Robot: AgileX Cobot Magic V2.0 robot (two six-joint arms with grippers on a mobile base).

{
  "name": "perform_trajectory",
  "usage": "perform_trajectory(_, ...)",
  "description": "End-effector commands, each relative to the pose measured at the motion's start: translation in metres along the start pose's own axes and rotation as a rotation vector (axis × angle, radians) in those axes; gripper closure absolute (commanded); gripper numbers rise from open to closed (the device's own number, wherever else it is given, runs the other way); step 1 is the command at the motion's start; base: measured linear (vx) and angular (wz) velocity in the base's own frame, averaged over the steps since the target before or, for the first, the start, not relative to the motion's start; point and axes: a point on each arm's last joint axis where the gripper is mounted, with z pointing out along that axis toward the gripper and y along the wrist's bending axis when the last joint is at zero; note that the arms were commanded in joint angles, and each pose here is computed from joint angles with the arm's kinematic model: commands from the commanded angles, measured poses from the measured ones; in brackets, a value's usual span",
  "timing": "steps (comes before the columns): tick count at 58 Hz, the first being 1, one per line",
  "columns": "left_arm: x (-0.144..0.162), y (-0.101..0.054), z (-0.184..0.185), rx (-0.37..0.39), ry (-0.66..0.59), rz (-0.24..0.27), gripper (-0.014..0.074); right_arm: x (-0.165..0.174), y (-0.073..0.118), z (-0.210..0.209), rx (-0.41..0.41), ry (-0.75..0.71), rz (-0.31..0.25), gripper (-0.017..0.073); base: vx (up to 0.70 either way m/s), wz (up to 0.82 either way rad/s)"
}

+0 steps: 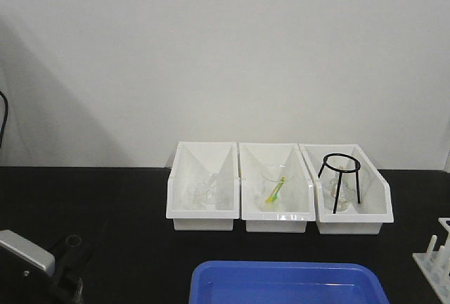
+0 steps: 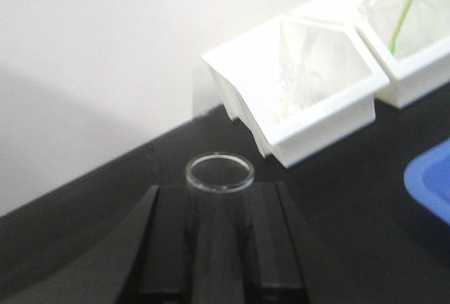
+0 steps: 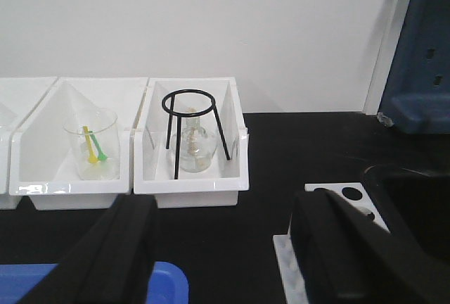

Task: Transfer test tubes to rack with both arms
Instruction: 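Lift the test tube out of the beaker with the left gripper over the blue tray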

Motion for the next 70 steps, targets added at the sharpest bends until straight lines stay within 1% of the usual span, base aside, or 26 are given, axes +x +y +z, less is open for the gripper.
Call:
perform_trajectory(1, -0.031, 0.012, -0.009, -0.064, -0.131, -0.054, 0.0616, -0.019, 0.000, -0.003, -0.004, -0.116, -0.016, 0.0078, 0.00, 0.00)
perform_trajectory(8, -0.046, 0.019, -0.023, -0.071, -0.138, -0.150, 0.0616, -0.019, 0.000, -0.003, -0.004, -0.116, -0.016, 0.0078, 0.00, 0.00)
perform_trajectory(12, -0.057, 0.021, -0.028, -0.045, -0.116, -0.191, 0.0616, -0.019, 0.000, -0.004, -0.004, -0.118, -0.015, 0.0078, 0.00, 0.00)
perform_trajectory(15, -0.065, 0.021, -0.030, -0.021, -0.084, -0.211, 0.0616, -0.019, 0.000, -0.004, -0.004, -0.117, -0.015, 0.0078, 0.00, 0.00)
perform_trajectory(23, -0.092, 0.026, -0.031, 0.019, -0.049, -0.220, 0.0614, -0.019, 0.000, -0.004, -0.004, -0.117, -0.015, 0.0078, 0.00, 0.00)
perform_trajectory(32, -0.115, 0.031, -0.029, 0.036, -0.052, -0.225, 0.0614, -0.019, 0.000, -0.003, -0.004, -0.115, -0.015, 0.0078, 0.00, 0.00)
perform_trajectory(43, -0.145, 0.038, -0.028, 0.058, -0.062, -0.292, 0.0614, -0.018, 0.000, -0.003, -0.003, -0.103, -0.012, 0.0078, 0.00, 0.00)
perform_trajectory(46, -0.153, 0.038, -0.028, 0.068, -0.070, -0.297, 0.0614, -0.017, 0.000, -0.003, -0.003, -0.093, -0.012, 0.0078, 0.00, 0.00)
perform_trajectory(50, -0.162, 0.035, -0.029, 0.088, -0.092, -0.295, 0.0614, -0.016, 0.000, -0.003, -0.002, -0.084, -0.012, 0.0078, 0.00, 0.00)
perform_trajectory(56, -0.172, 0.024, -0.028, 0.136, -0.118, -0.292, 0.0614, -0.016, 0.000, -0.003, -0.002, -0.084, -0.012, 0.0078, 0.00, 0.00)
perform_trajectory(63, -0.175, 0.003, -0.016, 0.207, -0.113, -0.286, 0.0614, -0.016, 0.002, -0.003, -0.014, -0.079, -0.007, 0.0083, 0.00, 0.00)
perform_trajectory(67, -0.174, -0.011, -0.009, 0.244, -0.125, -0.282, 0.0614, -0.016, 0.010, -0.003, -0.053, -0.080, -0.017, 0.0088, 0.00, 0.00)
perform_trajectory(70, -0.175, -0.022, -0.005, 0.270, -0.133, -0.279, 0.0614, -0.016, 0.019, -0.004, -0.101, -0.081, -0.033, 0.0093, 0.00, 0.00)
